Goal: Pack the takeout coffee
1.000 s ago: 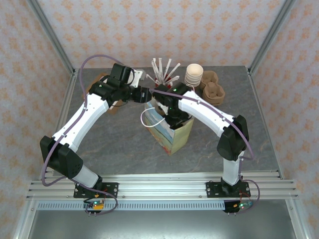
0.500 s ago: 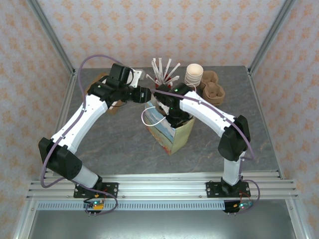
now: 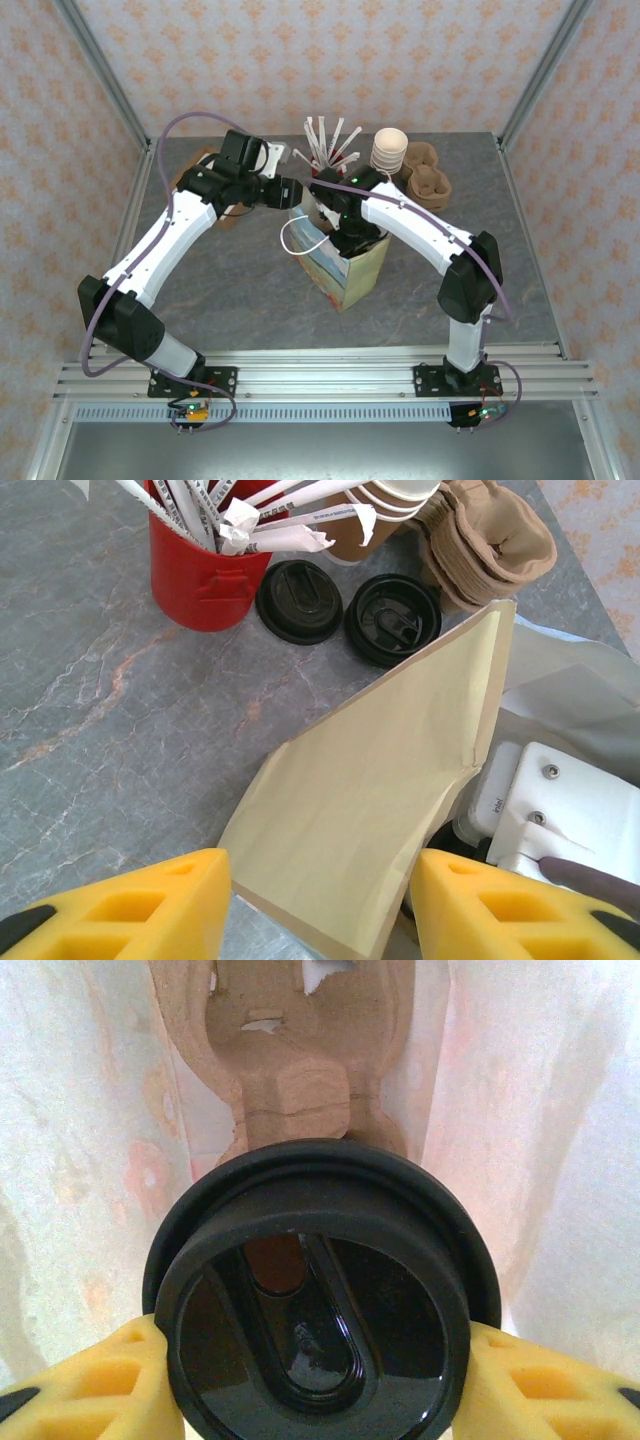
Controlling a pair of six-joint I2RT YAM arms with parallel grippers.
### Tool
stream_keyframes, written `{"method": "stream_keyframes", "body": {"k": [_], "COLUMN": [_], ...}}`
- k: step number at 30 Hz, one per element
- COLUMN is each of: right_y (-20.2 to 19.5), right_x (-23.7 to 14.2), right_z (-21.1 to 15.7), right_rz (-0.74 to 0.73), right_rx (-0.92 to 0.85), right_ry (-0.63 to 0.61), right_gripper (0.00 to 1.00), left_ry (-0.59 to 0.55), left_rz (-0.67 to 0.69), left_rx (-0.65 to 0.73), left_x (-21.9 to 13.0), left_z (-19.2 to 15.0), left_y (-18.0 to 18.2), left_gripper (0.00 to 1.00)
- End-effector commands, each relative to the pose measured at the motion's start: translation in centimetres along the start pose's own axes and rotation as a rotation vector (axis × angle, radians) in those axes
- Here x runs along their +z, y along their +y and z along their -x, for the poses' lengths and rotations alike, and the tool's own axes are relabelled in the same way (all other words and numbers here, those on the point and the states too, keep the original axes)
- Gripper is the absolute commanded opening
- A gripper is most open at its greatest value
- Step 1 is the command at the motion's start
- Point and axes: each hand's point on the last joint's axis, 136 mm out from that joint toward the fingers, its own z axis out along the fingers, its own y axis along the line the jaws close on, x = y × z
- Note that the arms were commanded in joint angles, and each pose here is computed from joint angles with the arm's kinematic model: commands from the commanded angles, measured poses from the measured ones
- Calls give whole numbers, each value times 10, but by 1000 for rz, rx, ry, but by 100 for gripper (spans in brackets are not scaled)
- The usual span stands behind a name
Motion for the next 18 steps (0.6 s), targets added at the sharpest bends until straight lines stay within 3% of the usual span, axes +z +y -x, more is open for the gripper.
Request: {"method": "stream_keyframes", "body": {"k": [1,18], "right_y": [12,20], "right_x": [1,27], "right_z": [-3,-8], "right_rz": [53,79], "right_rx": [-2,5], "right_ry": [27,86], "right_gripper": [42,42], "left_ry": [1,7], "left_rz": [14,20], "left_rx": [14,12], "left_x": [-4,-4], "left_z": [-5,-10], "left_y": [1,3], "left_gripper": [51,50]}}
